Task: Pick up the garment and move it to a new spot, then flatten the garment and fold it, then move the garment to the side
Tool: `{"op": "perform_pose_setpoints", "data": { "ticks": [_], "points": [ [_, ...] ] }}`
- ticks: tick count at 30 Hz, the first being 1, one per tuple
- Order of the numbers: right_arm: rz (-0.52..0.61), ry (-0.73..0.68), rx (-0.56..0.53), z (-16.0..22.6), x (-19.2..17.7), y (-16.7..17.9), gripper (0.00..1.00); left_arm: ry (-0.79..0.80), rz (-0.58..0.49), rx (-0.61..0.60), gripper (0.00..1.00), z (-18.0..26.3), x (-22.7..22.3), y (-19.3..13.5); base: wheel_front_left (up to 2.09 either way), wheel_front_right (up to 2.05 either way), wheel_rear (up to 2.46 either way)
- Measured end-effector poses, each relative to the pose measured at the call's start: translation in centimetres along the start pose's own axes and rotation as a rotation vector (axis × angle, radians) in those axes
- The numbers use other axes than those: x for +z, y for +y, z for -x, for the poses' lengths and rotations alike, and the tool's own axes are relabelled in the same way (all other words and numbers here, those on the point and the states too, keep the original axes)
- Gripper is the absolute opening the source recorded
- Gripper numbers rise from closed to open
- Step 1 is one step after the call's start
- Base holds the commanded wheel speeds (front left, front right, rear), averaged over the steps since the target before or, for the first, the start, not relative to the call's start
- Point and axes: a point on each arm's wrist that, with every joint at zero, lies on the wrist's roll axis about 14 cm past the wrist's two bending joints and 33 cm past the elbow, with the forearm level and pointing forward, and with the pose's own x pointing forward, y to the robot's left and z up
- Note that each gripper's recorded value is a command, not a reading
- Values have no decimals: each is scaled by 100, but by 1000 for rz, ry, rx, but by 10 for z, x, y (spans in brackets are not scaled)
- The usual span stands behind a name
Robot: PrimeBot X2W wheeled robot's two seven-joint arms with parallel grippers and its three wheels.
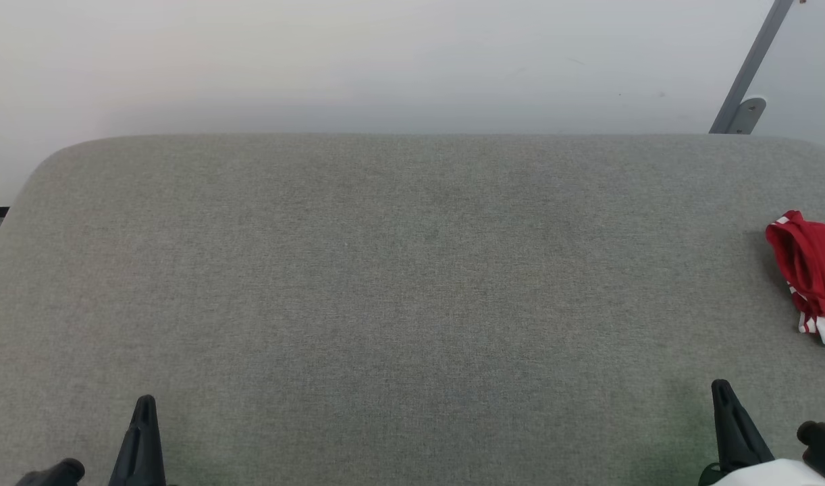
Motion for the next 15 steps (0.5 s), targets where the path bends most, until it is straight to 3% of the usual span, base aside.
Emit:
{"op": "perform_pose_setpoints", "data": {
  "ticks": [15],
  "points": [
    [-249, -13, -30, -8, 8, 2, 0, 13, 253, 19, 0, -14, 1, -5, 0, 0, 0]
  ]
}}
